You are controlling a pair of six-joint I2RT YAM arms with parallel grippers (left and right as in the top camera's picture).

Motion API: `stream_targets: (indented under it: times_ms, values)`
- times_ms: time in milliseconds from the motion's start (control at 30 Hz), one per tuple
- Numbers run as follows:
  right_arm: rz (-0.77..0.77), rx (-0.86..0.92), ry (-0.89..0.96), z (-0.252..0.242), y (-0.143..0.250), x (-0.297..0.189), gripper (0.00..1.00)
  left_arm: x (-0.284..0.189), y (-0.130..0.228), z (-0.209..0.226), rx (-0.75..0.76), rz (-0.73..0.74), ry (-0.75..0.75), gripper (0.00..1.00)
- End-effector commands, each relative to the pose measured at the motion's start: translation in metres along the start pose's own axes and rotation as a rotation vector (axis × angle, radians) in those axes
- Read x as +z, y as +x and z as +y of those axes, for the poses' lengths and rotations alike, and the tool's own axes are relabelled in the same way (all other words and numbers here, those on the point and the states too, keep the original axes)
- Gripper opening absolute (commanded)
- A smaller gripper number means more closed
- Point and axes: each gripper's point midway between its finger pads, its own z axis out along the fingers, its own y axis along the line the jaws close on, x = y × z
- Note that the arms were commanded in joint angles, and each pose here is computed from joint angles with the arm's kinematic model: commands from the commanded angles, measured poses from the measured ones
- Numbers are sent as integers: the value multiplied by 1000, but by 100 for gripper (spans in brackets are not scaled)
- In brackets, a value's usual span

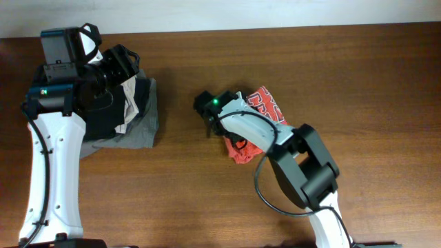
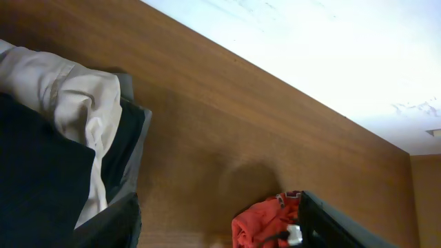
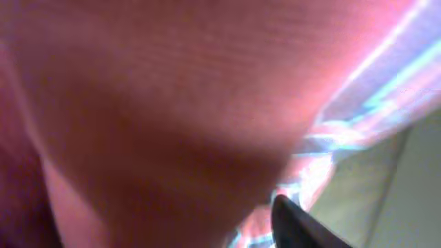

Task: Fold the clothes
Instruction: 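Press the flipped bundle flat with the right gripper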

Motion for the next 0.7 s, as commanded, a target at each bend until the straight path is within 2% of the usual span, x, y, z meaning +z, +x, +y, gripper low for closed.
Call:
stream_targets:
  times_ms: [0,167,233,300,333,367,533,667]
  values:
    - [-75,36,-136,-12,-5,-46,56,7,4,1,-8,21,5,72]
    - [-151,101,-237,-29,-8,-83,59,9,5,2,-10,26,2,73]
    - [-180,124,-250,-39,-9,-94,57,11,6,3,-12,31,0,73]
    - [-205,147,-263,-46,-10,-102,31,13,7,4,-13,35,-2,72]
    - [-214,159,-279,-49,-12,-105,14,14,7,4,-14,36,-3,73]
    - [-215,172,-304,-49,-13,-106,4,14,7,4,-14,38,-3,72]
    - [-149,247,-540,-36,-24,-94,4,16,7,5,-15,41,-5,73]
    - [-70,343,-682,-38,-40,-59,4,16,8,5,-15,42,-6,73]
